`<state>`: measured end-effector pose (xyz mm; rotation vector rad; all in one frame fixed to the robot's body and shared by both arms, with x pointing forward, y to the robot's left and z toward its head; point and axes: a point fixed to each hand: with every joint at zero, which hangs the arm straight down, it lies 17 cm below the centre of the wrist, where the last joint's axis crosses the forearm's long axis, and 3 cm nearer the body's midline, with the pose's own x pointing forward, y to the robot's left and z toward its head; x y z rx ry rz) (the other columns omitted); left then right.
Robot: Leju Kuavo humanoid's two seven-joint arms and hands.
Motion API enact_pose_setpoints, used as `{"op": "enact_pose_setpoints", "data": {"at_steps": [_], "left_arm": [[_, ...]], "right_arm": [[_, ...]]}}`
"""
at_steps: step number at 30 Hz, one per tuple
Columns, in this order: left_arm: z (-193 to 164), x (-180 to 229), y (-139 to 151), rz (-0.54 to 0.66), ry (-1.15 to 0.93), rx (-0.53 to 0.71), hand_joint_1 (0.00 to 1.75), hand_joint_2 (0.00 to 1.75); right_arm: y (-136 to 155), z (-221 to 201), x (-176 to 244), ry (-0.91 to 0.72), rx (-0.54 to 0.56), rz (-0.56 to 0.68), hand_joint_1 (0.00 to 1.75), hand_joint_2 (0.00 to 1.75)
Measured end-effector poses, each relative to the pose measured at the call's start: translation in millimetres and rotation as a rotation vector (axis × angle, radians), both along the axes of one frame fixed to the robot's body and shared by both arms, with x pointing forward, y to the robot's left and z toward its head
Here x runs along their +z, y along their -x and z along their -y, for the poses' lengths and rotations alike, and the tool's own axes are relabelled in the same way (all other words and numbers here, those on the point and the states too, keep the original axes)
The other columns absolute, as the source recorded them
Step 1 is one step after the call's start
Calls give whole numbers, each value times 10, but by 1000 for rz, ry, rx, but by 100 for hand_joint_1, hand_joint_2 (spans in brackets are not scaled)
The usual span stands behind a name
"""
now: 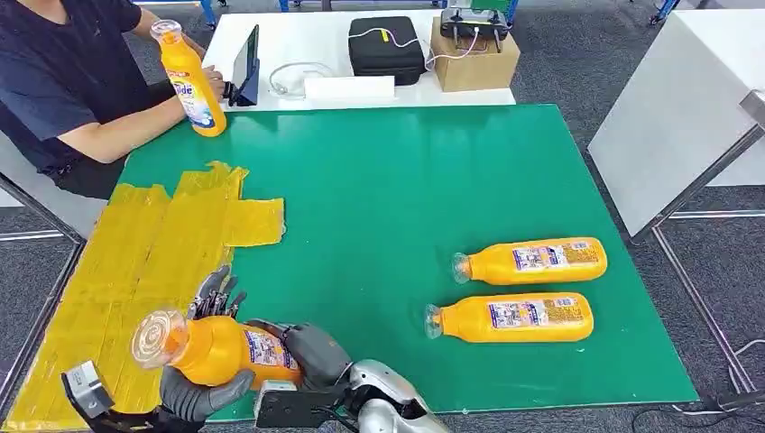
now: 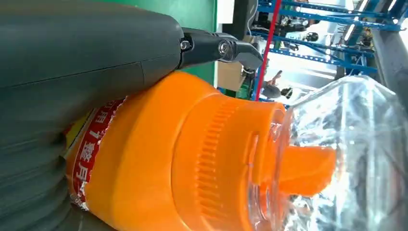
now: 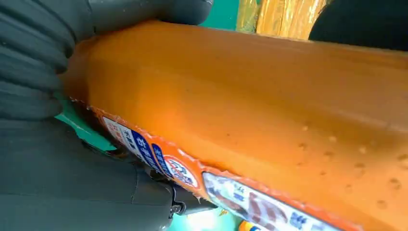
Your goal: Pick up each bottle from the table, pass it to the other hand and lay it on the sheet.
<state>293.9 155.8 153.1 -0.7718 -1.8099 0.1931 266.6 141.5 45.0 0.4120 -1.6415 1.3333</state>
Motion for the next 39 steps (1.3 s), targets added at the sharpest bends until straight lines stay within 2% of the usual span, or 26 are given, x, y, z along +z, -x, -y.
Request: {"op": "enact_pose_setpoints", "data": {"at_steps": [7, 8, 9, 19, 32, 33, 34, 36, 37, 39], "left_arm": [[-8, -47, -3, -8, -32, 8, 0, 175], [-4, -57, -6, -9, -41, 10, 24, 175], [0, -68, -9, -11, -52, 13, 175, 175], [3, -41, 9, 13, -46, 10, 175, 175], [17, 42, -18, 47, -41, -2, 175, 175], [24, 47, -14, 51, -42, -5, 175, 175], [26, 55, -8, 56, -42, -6, 175, 175], [37, 67, 0, 68, -51, -5, 175, 175], [39, 74, -4, 74, -60, 2, 175, 175], [39, 92, -20, 92, -110, 34, 175, 175]], "right_arm": [[16, -28, -42, 19, 16, 3, 175, 175], [20, -33, -47, 21, 18, 2, 175, 175], [20, -32, -56, 23, 18, 1, 175, 175], [5, -27, -85, 29, 9, -2, 175, 175], [-132, 41, 20, 4, -74, 22, 175, 175], [-140, 56, 38, -1, -84, 23, 148, 175], [-156, 73, 75, -11, -97, 24, 0, 175], [-180, 106, 151, -32, -116, 27, 0, 175], [-202, 131, 193, -41, -128, 33, 0, 0], [-285, 213, 310, -63, -168, 62, 0, 0]]}}
